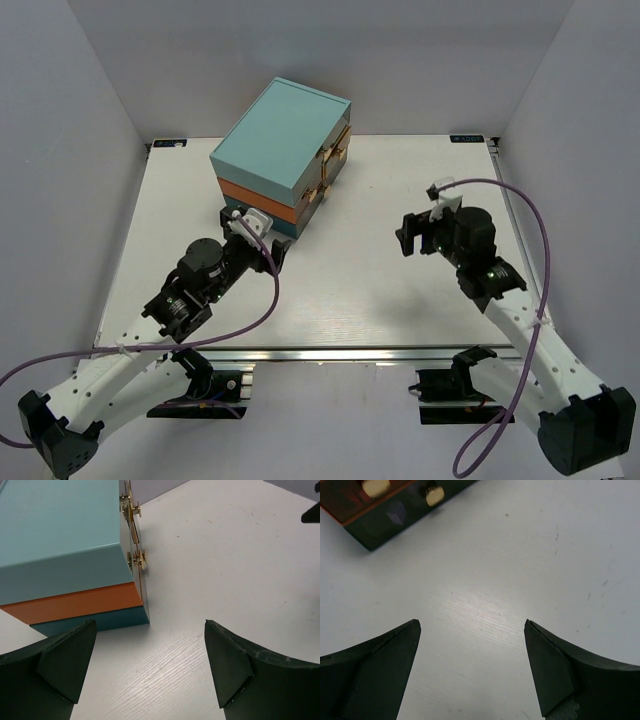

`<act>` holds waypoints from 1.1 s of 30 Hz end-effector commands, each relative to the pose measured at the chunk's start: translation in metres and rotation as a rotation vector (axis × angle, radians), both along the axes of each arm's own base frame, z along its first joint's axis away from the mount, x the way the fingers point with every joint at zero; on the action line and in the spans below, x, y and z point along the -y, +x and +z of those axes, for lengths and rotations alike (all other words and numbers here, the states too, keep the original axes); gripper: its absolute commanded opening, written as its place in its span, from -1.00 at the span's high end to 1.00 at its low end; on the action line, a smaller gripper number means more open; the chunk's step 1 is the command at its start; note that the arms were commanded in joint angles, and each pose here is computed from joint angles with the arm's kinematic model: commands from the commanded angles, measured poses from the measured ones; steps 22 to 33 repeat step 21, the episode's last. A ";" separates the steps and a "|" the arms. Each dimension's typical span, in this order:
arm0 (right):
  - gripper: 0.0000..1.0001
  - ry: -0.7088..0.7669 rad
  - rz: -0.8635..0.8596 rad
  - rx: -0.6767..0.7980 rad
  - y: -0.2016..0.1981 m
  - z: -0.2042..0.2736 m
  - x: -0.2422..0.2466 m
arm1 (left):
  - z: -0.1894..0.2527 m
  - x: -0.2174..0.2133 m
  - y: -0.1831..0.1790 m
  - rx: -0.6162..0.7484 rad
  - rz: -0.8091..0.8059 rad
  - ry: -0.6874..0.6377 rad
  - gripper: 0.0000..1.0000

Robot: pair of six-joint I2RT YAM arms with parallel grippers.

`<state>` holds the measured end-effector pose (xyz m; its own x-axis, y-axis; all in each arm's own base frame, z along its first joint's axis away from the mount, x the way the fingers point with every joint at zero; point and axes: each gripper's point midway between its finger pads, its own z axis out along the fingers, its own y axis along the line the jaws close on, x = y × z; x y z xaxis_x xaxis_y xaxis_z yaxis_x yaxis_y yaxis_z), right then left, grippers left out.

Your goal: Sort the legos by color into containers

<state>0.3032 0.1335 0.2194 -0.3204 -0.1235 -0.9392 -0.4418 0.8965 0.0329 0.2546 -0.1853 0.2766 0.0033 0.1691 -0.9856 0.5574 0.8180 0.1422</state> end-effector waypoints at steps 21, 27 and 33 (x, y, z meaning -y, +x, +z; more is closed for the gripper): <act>-0.79 -0.111 -0.166 0.082 -0.030 -0.032 0.081 | -0.028 0.020 0.001 -0.065 -0.088 0.053 -0.96; -0.79 -0.111 -0.166 0.082 -0.030 -0.032 0.081 | -0.028 0.020 0.001 -0.065 -0.088 0.053 -0.96; -0.79 -0.111 -0.166 0.082 -0.030 -0.032 0.081 | -0.028 0.020 0.001 -0.065 -0.088 0.053 -0.96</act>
